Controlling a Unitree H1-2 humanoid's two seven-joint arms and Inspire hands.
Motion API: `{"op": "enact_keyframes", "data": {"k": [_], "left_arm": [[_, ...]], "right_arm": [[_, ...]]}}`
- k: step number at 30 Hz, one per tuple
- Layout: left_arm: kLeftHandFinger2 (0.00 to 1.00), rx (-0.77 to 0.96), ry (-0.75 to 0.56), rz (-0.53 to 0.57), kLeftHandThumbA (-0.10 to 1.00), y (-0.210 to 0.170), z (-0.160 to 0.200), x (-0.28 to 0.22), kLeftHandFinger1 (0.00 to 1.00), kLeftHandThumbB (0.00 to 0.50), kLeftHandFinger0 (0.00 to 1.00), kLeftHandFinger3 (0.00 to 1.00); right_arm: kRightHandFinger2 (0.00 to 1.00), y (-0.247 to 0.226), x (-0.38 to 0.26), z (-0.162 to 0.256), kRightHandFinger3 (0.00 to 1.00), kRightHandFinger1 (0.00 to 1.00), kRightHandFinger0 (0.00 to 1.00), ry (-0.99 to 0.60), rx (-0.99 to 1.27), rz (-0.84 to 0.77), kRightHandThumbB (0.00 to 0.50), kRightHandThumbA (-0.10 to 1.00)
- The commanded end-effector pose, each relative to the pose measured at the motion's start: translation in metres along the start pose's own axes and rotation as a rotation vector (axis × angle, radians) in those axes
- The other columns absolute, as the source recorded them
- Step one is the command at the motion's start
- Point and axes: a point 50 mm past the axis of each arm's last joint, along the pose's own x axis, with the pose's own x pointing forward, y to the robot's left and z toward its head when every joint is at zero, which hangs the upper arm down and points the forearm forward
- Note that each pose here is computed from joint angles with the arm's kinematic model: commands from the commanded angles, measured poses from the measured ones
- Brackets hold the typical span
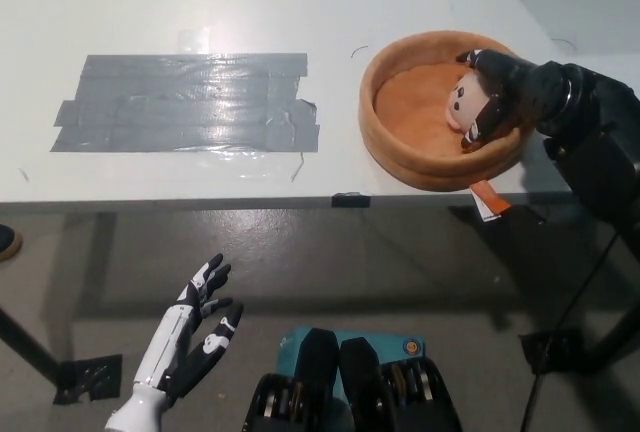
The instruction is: An emotional support dumpling is kept in a soft plate infront in the middle of the desk infront of the robot. The robot extends its right arm to pick up the dumpling and hands it to a person
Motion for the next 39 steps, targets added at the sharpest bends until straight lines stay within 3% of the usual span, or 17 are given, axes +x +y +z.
{"op": "enact_keyframes", "data": {"k": [1,5,8,9,10,12,13,14,16,17,18,20,23,32,33,34,39], "left_arm": [[1.00,0.023,-0.055,-0.006,0.69,0.006,0.008,0.004,1.00,0.298,0.90,1.00],[1.00,0.035,-0.053,-0.008,0.70,0.007,0.009,0.006,1.00,0.300,0.89,1.00],[1.00,0.034,-0.057,-0.008,0.70,0.007,0.009,0.006,1.00,0.296,0.89,1.00],[1.00,0.032,-0.057,-0.007,0.70,0.007,0.009,0.006,1.00,0.296,0.89,1.00],[1.00,0.030,-0.057,-0.007,0.70,0.007,0.009,0.006,1.00,0.296,0.89,1.00],[1.00,0.032,-0.055,-0.008,0.70,0.007,0.009,0.006,1.00,0.298,0.89,1.00],[1.00,0.034,-0.055,-0.009,0.70,0.007,0.009,0.007,1.00,0.299,0.89,1.00],[1.00,0.037,-0.056,-0.009,0.70,0.008,0.010,0.008,1.00,0.299,0.89,1.00],[1.00,0.039,-0.057,-0.009,0.70,0.008,0.010,0.008,1.00,0.298,0.89,1.00],[1.00,0.040,-0.057,-0.008,0.70,0.008,0.010,0.008,1.00,0.298,0.89,1.00],[1.00,0.035,-0.062,-0.007,0.70,0.008,0.010,0.009,1.00,0.298,0.89,1.00],[1.00,0.037,-0.061,-0.008,0.70,0.008,0.010,0.010,1.00,0.299,0.89,1.00],[1.00,0.035,-0.058,-0.009,0.71,0.009,0.011,0.010,1.00,0.298,0.90,1.00],[1.00,0.039,-0.065,-0.006,0.71,0.009,0.010,0.012,1.00,0.294,0.90,1.00],[1.00,0.038,-0.069,-0.007,0.71,0.010,0.012,0.016,1.00,0.293,0.90,1.00],[1.00,0.037,-0.069,-0.006,0.71,0.010,0.013,0.017,1.00,0.293,0.90,1.00],[1.00,0.039,-0.092,-0.005,0.71,0.012,0.019,0.030,1.00,0.291,0.90,1.00]], "right_arm": [[1.00,-0.024,-0.002,0.009,1.00,1.00,1.00,0.003,-0.035,-0.015,0.468,0.93],[1.00,-0.018,0.002,0.007,1.00,1.00,1.00,0.026,-0.054,0.008,0.468,0.92],[1.00,-0.013,0.005,0.004,1.00,1.00,1.00,0.037,-0.019,0.046,0.423,0.80],[1.00,-0.011,0.005,0.003,1.00,1.00,1.00,0.030,-0.023,0.049,0.341,0.61],[1.00,-0.010,0.006,0.001,1.00,1.00,1.00,0.025,-0.021,0.047,0.345,0.53],[1.00,-0.007,0.006,-0.002,1.00,1.00,0.98,0.011,-0.028,0.013,0.258,0.04],[1.00,-0.006,0.006,-0.003,1.00,1.00,0.97,0.005,-0.037,0.001,0.274,-0.05],[0.80,-0.005,0.005,-0.005,0.82,0.78,0.67,-0.012,-0.051,-0.036,0.246,-0.10],[0.45,-0.001,0.004,-0.009,0.53,0.34,0.15,-0.035,-0.053,-0.077,0.216,-0.10],[0.55,0.000,0.005,-0.011,0.62,0.37,0.09,-0.035,-0.044,-0.089,0.204,-0.10],[0.80,0.001,0.007,-0.014,0.77,0.59,0.20,-0.035,-0.033,-0.103,0.177,-0.10],[1.00,0.001,0.008,-0.017,0.95,0.73,0.20,-0.038,-0.018,-0.125,0.183,-0.10],[1.00,0.000,0.009,-0.018,1.00,0.91,0.27,-0.041,-0.001,-0.155,0.177,-0.10],[1.00,-0.019,-0.002,-0.008,1.00,0.82,0.23,-0.170,0.052,-0.305,0.206,-0.10],[1.00,-0.027,-0.005,-0.004,1.00,0.92,0.40,-0.170,0.051,-0.327,0.197,-0.10],[1.00,-0.031,-0.008,0.000,1.00,0.94,0.43,-0.187,0.070,-0.341,0.209,-0.10],[1.00,-0.076,-0.040,0.028,1.00,0.80,0.25,-0.308,0.143,-0.455,0.186,-0.10]]}}
